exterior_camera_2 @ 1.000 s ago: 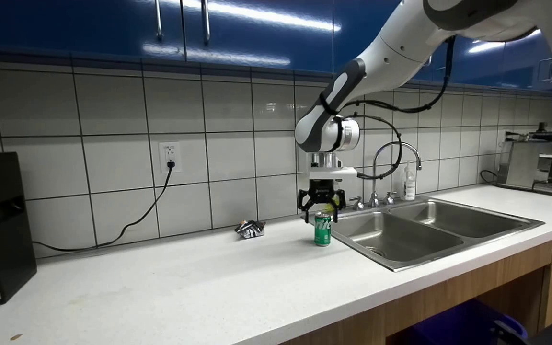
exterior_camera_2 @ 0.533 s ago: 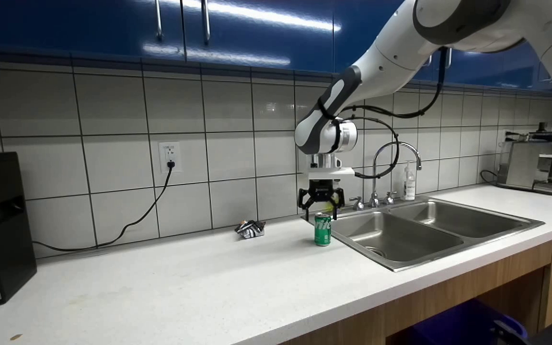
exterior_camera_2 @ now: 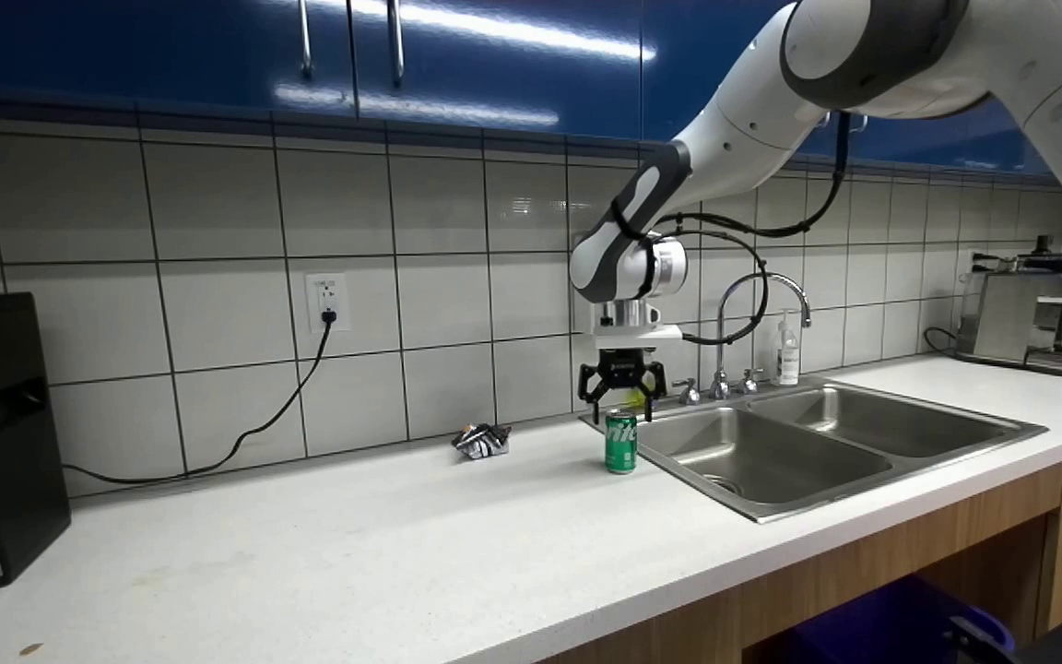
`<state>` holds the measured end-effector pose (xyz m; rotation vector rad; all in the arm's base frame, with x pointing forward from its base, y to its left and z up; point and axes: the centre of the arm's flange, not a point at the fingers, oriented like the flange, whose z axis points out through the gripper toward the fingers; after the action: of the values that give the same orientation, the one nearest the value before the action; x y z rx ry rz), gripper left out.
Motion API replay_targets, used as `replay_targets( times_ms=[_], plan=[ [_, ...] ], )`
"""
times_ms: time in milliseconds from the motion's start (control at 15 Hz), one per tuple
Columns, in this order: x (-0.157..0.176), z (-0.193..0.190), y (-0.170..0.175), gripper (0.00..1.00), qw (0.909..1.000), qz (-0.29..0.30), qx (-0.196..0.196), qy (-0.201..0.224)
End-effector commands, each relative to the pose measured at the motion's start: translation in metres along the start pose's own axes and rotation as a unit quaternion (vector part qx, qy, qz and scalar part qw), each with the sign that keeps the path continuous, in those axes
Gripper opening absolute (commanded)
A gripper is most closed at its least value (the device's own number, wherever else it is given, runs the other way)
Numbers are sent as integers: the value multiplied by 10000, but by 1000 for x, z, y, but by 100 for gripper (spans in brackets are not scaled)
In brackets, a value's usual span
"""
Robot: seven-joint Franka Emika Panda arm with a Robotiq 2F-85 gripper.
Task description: Put the can in the left sink
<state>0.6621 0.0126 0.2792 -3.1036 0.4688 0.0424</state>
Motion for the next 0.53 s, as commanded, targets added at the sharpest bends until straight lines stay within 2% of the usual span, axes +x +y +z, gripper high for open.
replay_targets(
  times_ms=[0, 467],
  plan=[
    [15, -2, -5, 100, 9999, 121, -121, -11],
    [27, 3, -3, 100, 9996, 228, -174, 18]
  ],
)
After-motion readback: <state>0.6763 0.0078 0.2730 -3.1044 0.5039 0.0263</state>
